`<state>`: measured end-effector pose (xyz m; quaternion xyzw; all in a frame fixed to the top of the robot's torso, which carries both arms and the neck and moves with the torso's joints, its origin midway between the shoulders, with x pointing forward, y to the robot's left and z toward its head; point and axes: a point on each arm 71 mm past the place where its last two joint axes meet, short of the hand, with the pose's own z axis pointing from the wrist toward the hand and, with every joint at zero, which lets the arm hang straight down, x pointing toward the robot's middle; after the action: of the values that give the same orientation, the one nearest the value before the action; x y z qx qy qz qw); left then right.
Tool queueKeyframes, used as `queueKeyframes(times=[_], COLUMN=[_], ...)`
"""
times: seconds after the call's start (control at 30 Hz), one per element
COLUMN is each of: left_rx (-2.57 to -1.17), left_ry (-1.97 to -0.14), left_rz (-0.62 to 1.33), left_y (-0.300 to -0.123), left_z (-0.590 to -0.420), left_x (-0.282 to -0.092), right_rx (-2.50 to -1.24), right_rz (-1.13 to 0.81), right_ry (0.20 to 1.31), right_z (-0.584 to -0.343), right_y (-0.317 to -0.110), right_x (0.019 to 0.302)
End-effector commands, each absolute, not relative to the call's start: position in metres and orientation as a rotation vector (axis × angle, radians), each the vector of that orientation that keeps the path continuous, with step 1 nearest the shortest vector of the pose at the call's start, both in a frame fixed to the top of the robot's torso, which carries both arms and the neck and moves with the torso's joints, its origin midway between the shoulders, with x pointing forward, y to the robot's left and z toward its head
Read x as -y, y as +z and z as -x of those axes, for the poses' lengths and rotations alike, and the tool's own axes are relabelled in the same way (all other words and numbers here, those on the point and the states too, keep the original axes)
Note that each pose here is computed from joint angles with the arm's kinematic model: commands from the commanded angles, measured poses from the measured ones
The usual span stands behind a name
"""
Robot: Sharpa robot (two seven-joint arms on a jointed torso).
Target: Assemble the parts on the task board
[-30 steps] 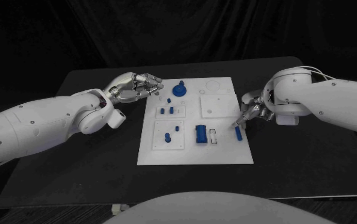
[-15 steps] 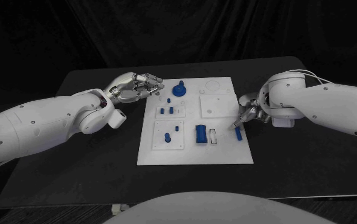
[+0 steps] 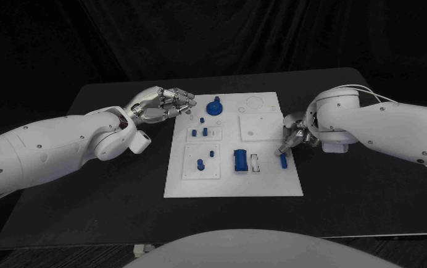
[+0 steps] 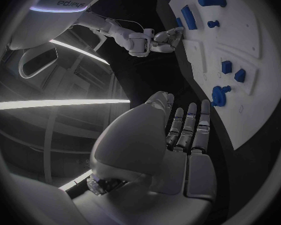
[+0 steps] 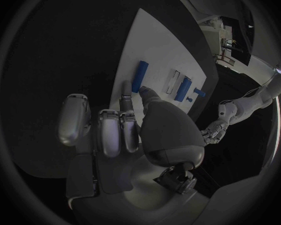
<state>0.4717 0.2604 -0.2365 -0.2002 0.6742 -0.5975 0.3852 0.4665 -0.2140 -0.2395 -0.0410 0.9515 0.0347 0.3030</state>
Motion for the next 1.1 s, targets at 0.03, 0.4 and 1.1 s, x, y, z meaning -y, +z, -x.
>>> queueKeyframes(times=[0.03, 0.4, 1.1], left_rx=[-1.705, -1.708, -1.711], left_ry=[-1.546, -1.547, -1.545], left_rz=[0.512, 0.511, 0.513], left_y=[-0.2357, -0.2360, -0.2366], left_z=[-0.4710, -0.4713, -0.4715], left_x=[-0.2588, -0.2574, -0.2576], right_rx=[-2.525, -2.529, -2.516], right_rz=[0.133, 0.107, -0.012], right_ry=[0.038, 0.050, 0.128], right_z=[-0.4650, -0.4626, -0.4596], right_y=[-0.2445, -0.2512, -0.2505], right_x=[0.2164, 0.2167, 0.2180])
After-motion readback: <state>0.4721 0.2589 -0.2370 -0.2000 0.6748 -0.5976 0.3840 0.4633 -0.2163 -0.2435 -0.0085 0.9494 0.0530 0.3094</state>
